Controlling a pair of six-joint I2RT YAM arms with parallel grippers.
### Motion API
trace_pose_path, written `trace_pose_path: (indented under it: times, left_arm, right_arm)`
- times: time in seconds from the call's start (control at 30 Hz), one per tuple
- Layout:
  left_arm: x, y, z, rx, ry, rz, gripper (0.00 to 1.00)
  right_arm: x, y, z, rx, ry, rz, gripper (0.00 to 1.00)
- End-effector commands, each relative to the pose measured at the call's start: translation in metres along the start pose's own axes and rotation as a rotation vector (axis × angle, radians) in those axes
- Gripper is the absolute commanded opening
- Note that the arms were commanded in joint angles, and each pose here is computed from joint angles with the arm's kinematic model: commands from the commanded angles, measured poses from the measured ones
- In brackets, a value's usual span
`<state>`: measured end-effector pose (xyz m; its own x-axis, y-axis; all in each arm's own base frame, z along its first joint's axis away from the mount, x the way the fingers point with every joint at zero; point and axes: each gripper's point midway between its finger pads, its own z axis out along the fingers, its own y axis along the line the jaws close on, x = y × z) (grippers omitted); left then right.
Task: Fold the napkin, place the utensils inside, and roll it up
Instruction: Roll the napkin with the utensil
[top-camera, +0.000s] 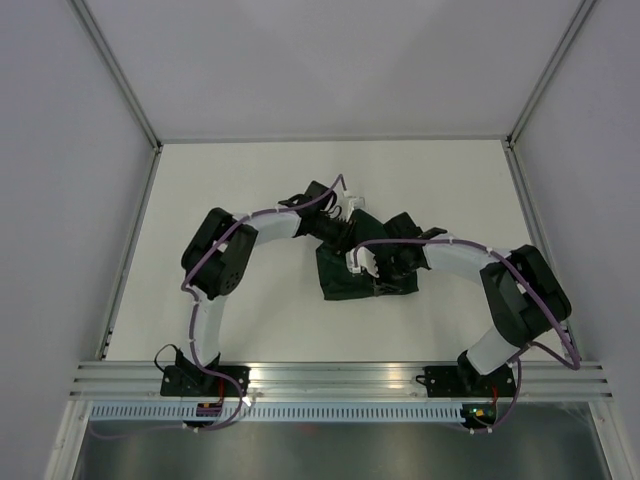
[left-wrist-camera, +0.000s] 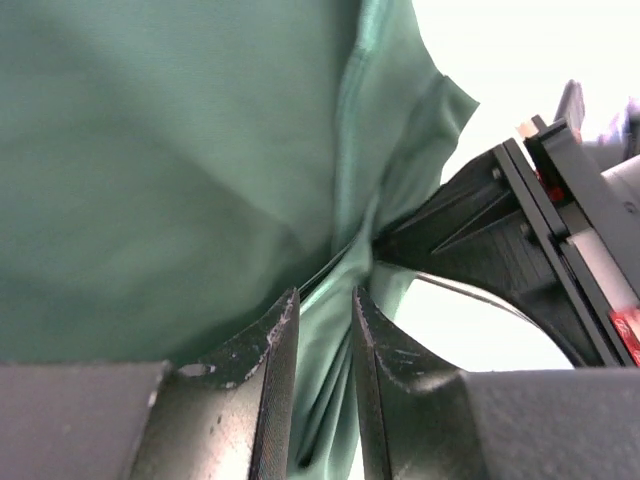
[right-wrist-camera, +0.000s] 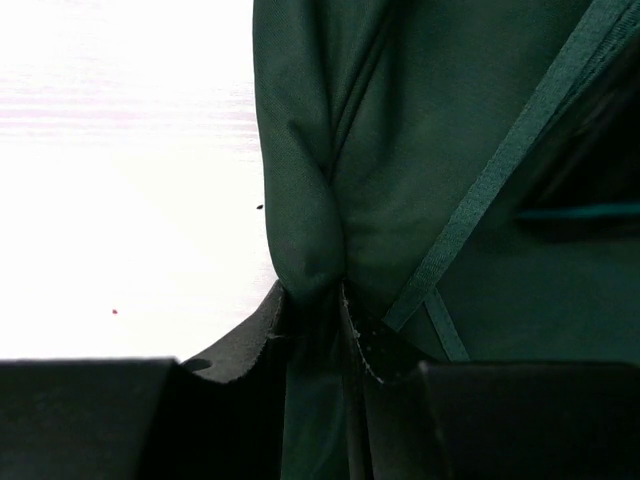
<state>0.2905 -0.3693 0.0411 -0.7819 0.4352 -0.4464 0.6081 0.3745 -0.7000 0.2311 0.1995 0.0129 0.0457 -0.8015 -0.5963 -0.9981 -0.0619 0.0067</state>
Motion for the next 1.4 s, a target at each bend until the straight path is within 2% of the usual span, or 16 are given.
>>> trace_pose_path:
  times: [0.0,0.23,0.27,0.3,0.33,0.47,0.5,0.53,0.6,0.67,0.7,0.73,1.03,1.1,1.2,1.37]
  left_arm:
    - [-0.05,-0.002,-0.04,-0.111,-0.236,-0.018,0.33]
    - [-0.078,-0.006,-0.11,-0.375,-0.564,0.078,0.33]
    - [-0.066,0.0,-0.112,-0.404,-0.576,0.074,0.33]
    - [-0.076,-0.014,-0.13,-0.415,-0.655,0.115,0.33]
    - [-0.065,-0.004,-0.134,-0.467,-0.672,0.102,0.33]
    - [-0.058,-0.017,-0.161,-0.531,-0.785,0.2,0.33]
    - [-0.058,-0.031,-0.165,-0.527,-0.805,0.245,0.33]
    - [-0.053,-0.027,-0.167,-0.585,-0.802,0.291,0.33]
    - [-0.047,-0.044,-0.156,-0.594,-0.772,0.381,0.33]
    - [-0.041,-0.048,-0.151,-0.675,-0.723,0.492,0.33]
    - [-0.035,-0.063,-0.134,-0.663,-0.68,0.57,0.33]
    - [-0.031,-0.06,-0.127,-0.716,-0.637,0.642,0.33]
    - [0.017,-0.087,-0.036,-0.689,-0.342,0.982,0.37]
    - [0.032,-0.087,-0.014,-0.679,-0.263,1.034,0.37]
    - [0.038,-0.09,0.004,-0.666,-0.214,1.104,0.37]
    - [0.042,-0.091,0.022,-0.621,-0.182,1.148,0.4]
  right_arm:
    - [0.032,0.044,0.007,-0.221,0.071,0.119,0.09]
    - [0.034,0.028,0.004,-0.347,0.047,0.209,0.09]
    - [0.034,0.032,0.002,-0.383,0.05,0.237,0.09]
    - [0.039,0.033,0.006,-0.418,0.056,0.263,0.09]
    - [0.036,0.022,0.005,-0.414,0.049,0.253,0.1]
    - [0.038,0.021,0.005,-0.501,0.054,0.319,0.09]
    - [0.042,0.02,0.008,-0.516,0.057,0.336,0.1]
    - [0.04,0.015,0.008,-0.514,0.052,0.337,0.1]
    - [0.043,0.016,0.01,-0.534,0.056,0.356,0.09]
    - [0.043,0.013,0.011,-0.539,0.052,0.363,0.1]
    - [0.045,0.014,0.012,-0.549,0.057,0.371,0.1]
    - [0.044,0.012,0.013,-0.548,0.056,0.372,0.1]
    - [0.05,0.005,0.018,-0.547,0.068,0.423,0.1]
    - [0.051,0.004,0.018,-0.547,0.066,0.437,0.1]
    - [0.053,0.001,0.017,-0.543,0.058,0.454,0.1]
    - [0.054,0.0,0.016,-0.541,0.047,0.475,0.09]
